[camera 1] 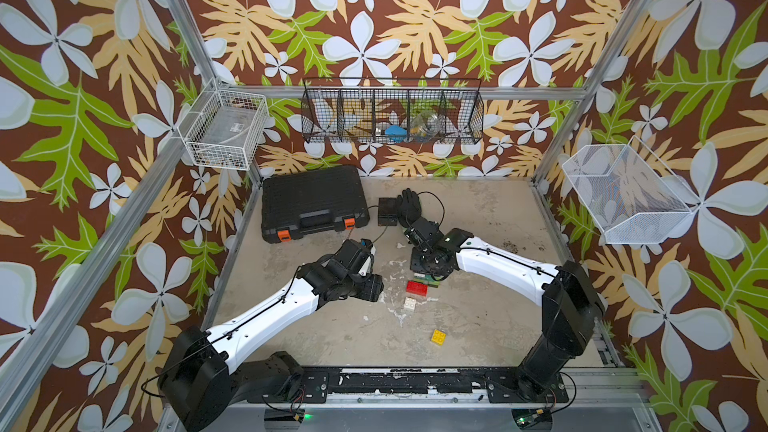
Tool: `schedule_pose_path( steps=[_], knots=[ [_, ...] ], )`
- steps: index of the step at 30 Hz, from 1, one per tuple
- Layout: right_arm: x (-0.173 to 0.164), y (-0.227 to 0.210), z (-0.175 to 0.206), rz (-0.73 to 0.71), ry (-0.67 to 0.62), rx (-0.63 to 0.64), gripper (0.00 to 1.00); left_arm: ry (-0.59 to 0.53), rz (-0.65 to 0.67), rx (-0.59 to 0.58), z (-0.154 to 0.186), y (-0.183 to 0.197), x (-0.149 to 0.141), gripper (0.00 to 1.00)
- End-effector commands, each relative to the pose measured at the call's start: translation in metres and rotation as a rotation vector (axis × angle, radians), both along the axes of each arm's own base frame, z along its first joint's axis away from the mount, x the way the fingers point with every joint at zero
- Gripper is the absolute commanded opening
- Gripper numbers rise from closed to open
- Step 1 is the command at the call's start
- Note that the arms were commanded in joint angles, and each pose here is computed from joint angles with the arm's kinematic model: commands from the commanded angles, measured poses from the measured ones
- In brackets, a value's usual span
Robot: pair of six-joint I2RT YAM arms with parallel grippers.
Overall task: Assemble a giraffe with lego
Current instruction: Assemble the lego brick with the lego brick.
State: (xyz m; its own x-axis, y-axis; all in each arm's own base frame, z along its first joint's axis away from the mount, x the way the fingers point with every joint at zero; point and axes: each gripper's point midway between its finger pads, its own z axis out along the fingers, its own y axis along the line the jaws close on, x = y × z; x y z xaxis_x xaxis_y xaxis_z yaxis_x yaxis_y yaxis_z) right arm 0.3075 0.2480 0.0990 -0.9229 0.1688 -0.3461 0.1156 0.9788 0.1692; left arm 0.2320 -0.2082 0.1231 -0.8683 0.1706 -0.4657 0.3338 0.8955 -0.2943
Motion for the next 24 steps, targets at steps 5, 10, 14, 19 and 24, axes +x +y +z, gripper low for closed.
schedule_pose_path(
  steps=[5,10,14,19,24],
  knots=[
    [0.002,0.001,0.001,-0.023,0.009,0.015,0.0,-0.022,-0.017,0.003,0.003,-0.001,0.003,0.71],
    [0.001,-0.001,-0.002,-0.024,0.028,-0.001,0.0,-0.022,-0.017,0.004,0.002,-0.001,0.002,0.72],
    [-0.002,-0.005,0.002,-0.035,0.031,-0.012,0.0,-0.026,-0.009,0.003,-0.001,0.0,0.003,0.72],
    [-0.001,-0.006,0.016,-0.058,0.023,-0.008,0.0,-0.029,0.002,-0.026,-0.004,-0.004,0.005,0.72],
    [0.005,0.0,0.02,-0.055,0.033,-0.016,0.0,-0.035,-0.003,-0.049,-0.003,-0.01,0.009,0.72]
  ],
)
